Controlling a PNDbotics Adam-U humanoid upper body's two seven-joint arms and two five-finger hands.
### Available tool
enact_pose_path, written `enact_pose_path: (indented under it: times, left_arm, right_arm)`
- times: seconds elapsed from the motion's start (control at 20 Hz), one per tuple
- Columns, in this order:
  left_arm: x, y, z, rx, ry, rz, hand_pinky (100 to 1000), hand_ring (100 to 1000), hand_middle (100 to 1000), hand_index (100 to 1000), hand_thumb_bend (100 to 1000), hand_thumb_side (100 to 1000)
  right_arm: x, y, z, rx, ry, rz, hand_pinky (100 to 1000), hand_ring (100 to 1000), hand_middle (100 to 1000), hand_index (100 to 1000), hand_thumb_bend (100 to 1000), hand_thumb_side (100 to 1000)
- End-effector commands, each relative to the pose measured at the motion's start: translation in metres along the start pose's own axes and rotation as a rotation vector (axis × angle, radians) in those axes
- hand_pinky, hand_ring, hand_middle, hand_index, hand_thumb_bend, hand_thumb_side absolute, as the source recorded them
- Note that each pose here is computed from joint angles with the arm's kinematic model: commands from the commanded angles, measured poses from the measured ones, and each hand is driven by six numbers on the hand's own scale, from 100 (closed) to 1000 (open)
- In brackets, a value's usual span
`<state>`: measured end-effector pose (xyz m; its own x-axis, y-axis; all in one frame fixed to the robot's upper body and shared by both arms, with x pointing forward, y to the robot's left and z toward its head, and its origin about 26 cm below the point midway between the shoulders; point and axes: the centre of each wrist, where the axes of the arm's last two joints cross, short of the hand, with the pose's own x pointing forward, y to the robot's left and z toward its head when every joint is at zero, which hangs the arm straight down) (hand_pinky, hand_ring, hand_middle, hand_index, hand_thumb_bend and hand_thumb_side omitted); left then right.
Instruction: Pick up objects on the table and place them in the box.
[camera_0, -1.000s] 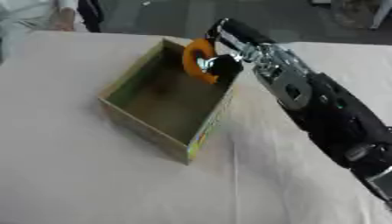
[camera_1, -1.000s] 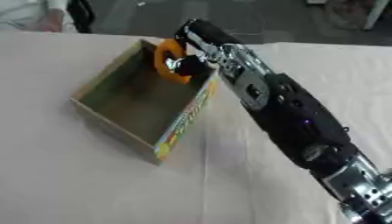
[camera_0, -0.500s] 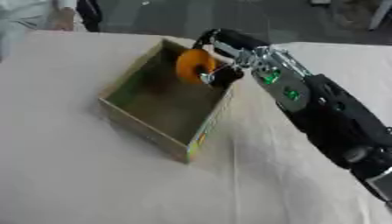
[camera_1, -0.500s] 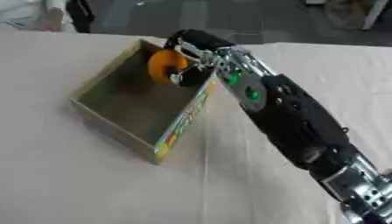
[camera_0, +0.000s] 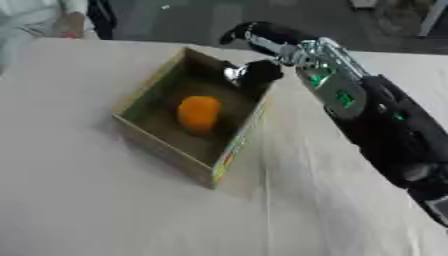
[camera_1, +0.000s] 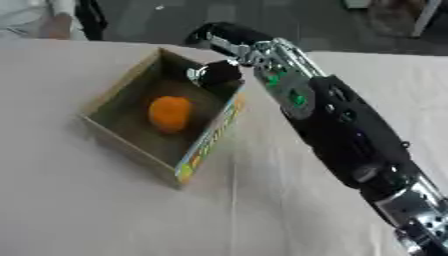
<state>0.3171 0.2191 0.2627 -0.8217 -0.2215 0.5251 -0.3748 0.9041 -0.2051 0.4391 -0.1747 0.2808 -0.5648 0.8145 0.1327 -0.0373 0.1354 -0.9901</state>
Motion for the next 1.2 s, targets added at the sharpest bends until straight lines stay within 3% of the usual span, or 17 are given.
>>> enact_pose_path:
  times: [0.05,0.2,0.45,0.65,0.7,0.95,1.2]
  left_arm:
    - [0.006,0.003,-0.004,0.004,-0.027,0.002,624,613,552,779,124,915]
    - [0.005,0.005,-0.004,0.012,-0.024,-0.008,624,612,552,779,127,916]
    - [0.002,0.009,-0.002,0.017,-0.013,-0.027,624,613,552,779,127,917]
    - [0.002,0.009,-0.001,0.016,-0.010,-0.031,624,613,552,779,127,917]
    - [0.001,0.010,-0.001,0.016,-0.009,-0.035,624,613,552,779,130,918]
    - [-0.001,0.015,0.001,0.016,-0.001,-0.068,624,614,553,780,133,922]
    - [-0.002,0.016,0.002,0.007,0.002,-0.078,624,613,553,780,136,923]
  right_arm:
    - [0.004,-0.030,0.012,-0.123,-0.006,-0.004,877,963,856,911,100,760]
    - [0.017,-0.049,0.036,-0.326,-0.044,-0.022,870,957,854,904,100,650]
    - [0.041,-0.058,0.092,-0.607,-0.139,-0.033,858,952,911,946,100,673]
    - [0.050,-0.058,0.108,-0.648,-0.155,-0.053,858,952,911,946,100,673]
    - [0.050,-0.058,0.110,-0.654,-0.155,-0.052,862,962,937,975,100,743]
    - [0.039,-0.064,0.144,-0.733,-0.159,-0.017,874,973,944,980,100,777]
    - [0.019,-0.046,0.158,-0.744,-0.128,0.014,882,982,950,976,100,817]
